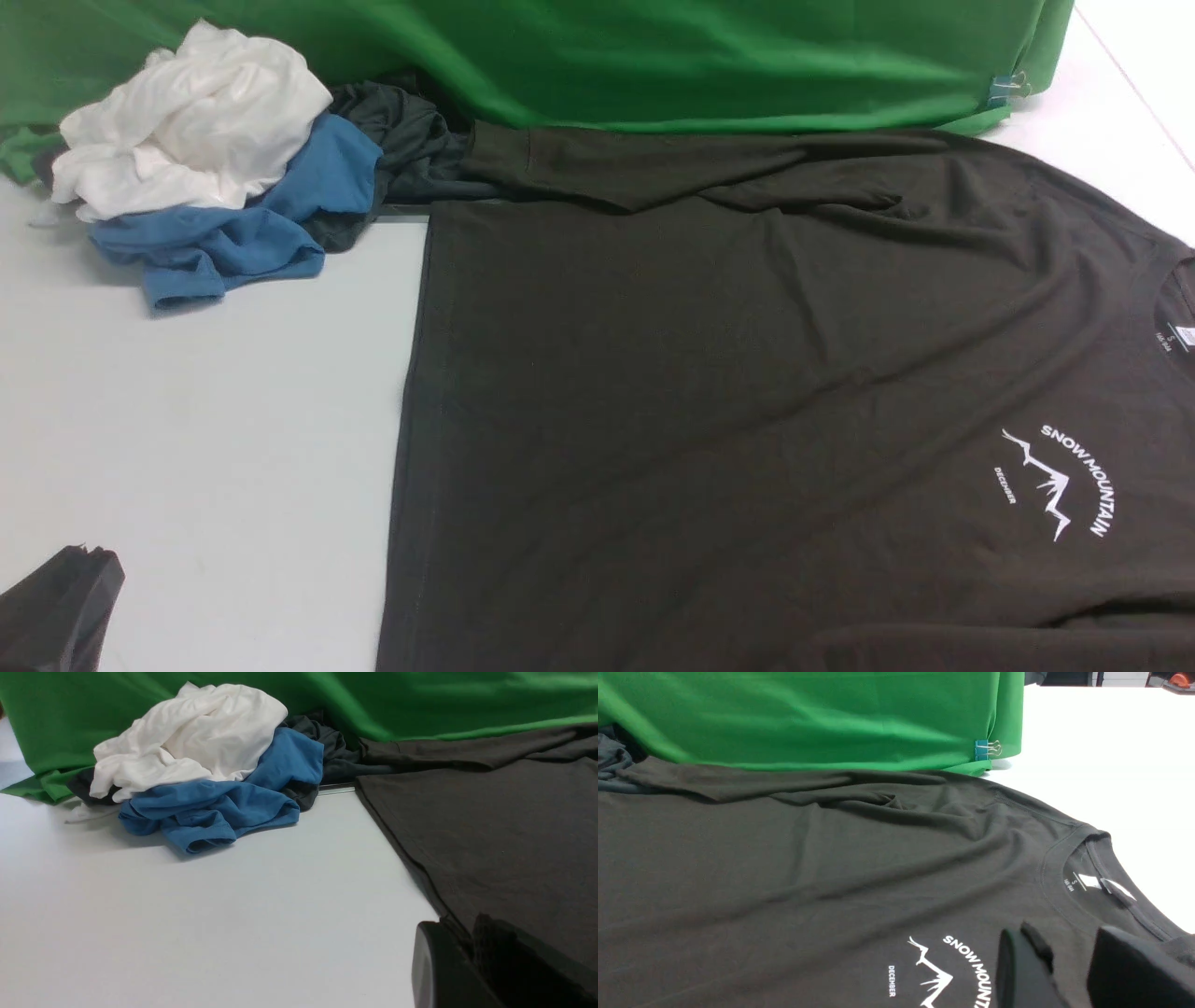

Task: Fold a long-sleeved shirt on a white desktop.
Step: 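Grasp the left edge of the dark T-shirt lying flat on the table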

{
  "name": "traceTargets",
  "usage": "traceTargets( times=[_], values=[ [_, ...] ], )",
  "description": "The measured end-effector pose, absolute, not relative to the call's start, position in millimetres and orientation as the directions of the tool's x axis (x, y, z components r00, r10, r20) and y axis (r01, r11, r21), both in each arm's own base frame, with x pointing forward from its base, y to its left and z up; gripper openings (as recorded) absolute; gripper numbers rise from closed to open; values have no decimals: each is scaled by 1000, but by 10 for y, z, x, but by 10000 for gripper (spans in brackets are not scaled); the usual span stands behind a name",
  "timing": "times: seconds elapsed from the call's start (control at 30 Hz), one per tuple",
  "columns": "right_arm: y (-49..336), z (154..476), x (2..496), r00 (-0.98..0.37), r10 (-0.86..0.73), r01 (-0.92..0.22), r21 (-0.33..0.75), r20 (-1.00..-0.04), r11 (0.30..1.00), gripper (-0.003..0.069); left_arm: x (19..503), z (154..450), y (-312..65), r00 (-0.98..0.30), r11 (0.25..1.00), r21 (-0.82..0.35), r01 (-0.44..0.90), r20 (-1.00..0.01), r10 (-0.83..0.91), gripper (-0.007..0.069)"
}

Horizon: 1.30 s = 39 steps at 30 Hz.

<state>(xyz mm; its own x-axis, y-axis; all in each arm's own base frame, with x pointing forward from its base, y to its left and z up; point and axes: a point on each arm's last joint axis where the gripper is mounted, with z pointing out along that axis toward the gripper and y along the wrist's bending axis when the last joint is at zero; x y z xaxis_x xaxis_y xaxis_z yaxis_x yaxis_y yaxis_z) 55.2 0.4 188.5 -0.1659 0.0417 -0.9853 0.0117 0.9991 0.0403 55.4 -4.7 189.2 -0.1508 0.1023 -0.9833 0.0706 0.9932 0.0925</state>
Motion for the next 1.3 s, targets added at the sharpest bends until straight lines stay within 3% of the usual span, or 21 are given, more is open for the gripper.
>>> traceTargets(
  times=[1.03, 1.1, 1.17, 1.2, 1.3],
  values=[
    [4, 1885, 552, -166, 42, 12, 40, -985, 999, 241, 557, 1913, -43, -129, 994, 90, 64, -987, 97, 111],
    [4, 1885, 552, -166, 42, 12, 40, -985, 999, 241, 564, 1979, -38, -62, 999, 2, 46, -998, 5, 111],
    [4, 1885, 552, -166, 42, 12, 40, -985, 999, 241, 566, 2062, -24, 23, 980, -196, 36, -980, -197, 111],
    [4, 1885, 552, -166, 42, 12, 40, -985, 999, 241, 565, 2071, -22, 32, 973, -229, 37, -973, -230, 111],
    [4, 1885, 552, -166, 42, 12, 40, -985, 999, 241, 553, 2187, 40, 168, 896, -442, 39, -881, -442, 111]
  ],
)
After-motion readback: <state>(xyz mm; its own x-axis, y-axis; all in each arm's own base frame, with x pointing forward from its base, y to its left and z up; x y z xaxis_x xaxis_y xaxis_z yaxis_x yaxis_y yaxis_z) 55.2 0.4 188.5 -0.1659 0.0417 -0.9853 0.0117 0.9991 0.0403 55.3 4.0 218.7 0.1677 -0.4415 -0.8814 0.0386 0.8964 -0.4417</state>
